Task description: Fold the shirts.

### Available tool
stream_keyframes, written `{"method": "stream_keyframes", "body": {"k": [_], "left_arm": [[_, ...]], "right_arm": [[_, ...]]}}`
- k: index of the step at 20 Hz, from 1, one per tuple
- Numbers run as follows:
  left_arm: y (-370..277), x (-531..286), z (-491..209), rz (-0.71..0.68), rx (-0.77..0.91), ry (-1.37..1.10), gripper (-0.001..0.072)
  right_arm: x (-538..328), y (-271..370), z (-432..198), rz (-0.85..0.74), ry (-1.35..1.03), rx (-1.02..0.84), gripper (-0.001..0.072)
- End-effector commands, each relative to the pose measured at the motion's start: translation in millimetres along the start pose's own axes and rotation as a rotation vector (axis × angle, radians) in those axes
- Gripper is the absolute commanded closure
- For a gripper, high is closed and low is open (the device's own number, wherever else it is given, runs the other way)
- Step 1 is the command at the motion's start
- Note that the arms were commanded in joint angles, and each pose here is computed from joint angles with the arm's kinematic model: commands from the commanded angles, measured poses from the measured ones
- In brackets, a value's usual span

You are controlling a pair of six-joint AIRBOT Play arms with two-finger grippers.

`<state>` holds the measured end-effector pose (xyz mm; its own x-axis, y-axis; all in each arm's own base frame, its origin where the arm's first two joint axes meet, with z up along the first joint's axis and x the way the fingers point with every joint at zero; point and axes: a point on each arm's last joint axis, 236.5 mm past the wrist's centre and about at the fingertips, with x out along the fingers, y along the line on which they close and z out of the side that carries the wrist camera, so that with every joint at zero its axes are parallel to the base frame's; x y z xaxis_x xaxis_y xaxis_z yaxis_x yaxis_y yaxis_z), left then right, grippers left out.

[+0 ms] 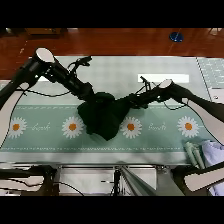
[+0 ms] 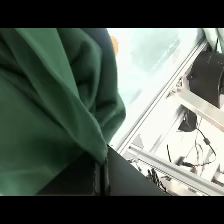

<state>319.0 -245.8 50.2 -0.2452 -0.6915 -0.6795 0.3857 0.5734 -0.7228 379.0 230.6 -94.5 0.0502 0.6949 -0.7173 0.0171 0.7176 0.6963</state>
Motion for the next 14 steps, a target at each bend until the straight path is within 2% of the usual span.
{"method": "stream_keyframes", "body": {"k": [1,5,8,14], "left_arm": [[-25,-52,13,0.047,0.098,-0.13,0.069],[-83,-177,19,0.192,0.237,-0.447,0.069],[-126,-252,-3,0.314,0.302,-0.662,0.069],[-192,-315,-61,0.506,0.403,-0.929,0.069]], "right_arm": [[-73,29,20,0.047,-0.128,-0.074,0.0685],[-221,59,40,0.016,-0.472,-0.169,0.0685],[-330,100,27,-0.01,-0.742,-0.253,0.0685],[-477,207,-40,-0.085,-1.13,-0.48,0.0685]]}}
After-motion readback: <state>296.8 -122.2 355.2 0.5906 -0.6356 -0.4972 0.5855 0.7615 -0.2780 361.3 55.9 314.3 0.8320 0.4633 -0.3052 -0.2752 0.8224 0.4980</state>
